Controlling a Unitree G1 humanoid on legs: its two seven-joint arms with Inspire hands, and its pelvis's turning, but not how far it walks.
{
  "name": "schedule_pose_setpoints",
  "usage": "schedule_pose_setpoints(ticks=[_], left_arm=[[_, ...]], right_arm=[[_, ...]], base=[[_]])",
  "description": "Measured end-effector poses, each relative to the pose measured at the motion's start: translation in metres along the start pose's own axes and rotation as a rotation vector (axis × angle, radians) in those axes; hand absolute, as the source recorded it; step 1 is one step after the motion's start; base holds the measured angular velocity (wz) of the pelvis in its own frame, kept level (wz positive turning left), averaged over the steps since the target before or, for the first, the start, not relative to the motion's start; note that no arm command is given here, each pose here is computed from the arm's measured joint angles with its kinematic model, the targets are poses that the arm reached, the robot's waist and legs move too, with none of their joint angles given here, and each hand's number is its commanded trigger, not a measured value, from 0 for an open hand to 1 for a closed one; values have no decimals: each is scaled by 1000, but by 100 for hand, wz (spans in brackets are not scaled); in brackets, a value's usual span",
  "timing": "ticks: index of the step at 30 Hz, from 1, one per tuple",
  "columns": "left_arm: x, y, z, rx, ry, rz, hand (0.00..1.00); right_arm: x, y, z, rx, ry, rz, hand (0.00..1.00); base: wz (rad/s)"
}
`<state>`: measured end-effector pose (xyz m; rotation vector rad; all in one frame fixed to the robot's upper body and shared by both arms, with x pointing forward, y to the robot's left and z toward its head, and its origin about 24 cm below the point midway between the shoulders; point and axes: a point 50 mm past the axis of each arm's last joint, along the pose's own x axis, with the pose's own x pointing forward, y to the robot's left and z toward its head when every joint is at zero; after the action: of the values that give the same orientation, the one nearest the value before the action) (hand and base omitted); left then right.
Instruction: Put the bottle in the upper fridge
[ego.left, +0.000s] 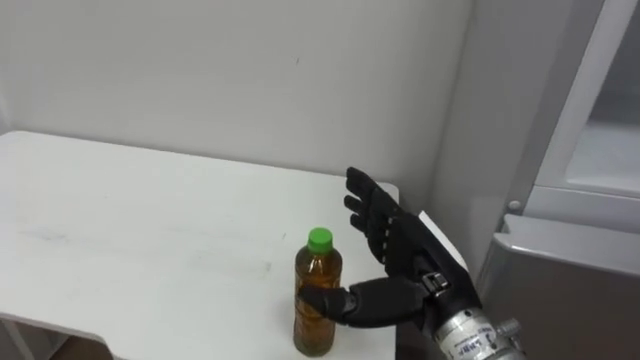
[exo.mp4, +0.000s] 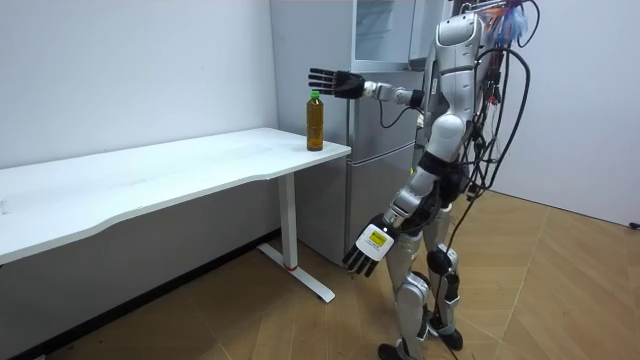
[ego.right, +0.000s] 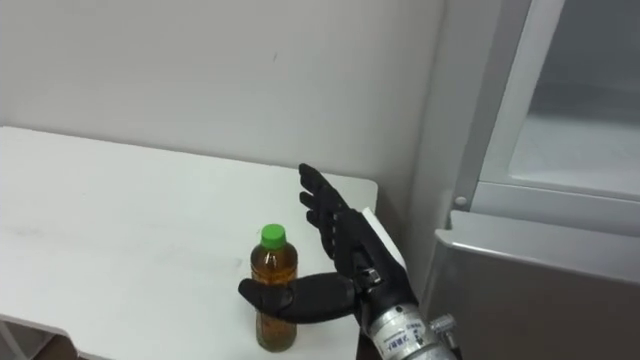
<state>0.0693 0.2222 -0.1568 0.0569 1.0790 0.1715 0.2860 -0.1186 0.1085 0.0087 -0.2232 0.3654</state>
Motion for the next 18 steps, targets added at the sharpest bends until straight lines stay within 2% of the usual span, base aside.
schedule_pose_setpoints(ticks=[12,18], left_arm=[[1,-7,5,13,-19,-11,0],[1,-9,7,26,-22,-10,0]], right_arm=[[7,-6,6,-21,-31,-113,0],[8,-9,-6,-34,10,-190,0]], base=[[6],[0]])
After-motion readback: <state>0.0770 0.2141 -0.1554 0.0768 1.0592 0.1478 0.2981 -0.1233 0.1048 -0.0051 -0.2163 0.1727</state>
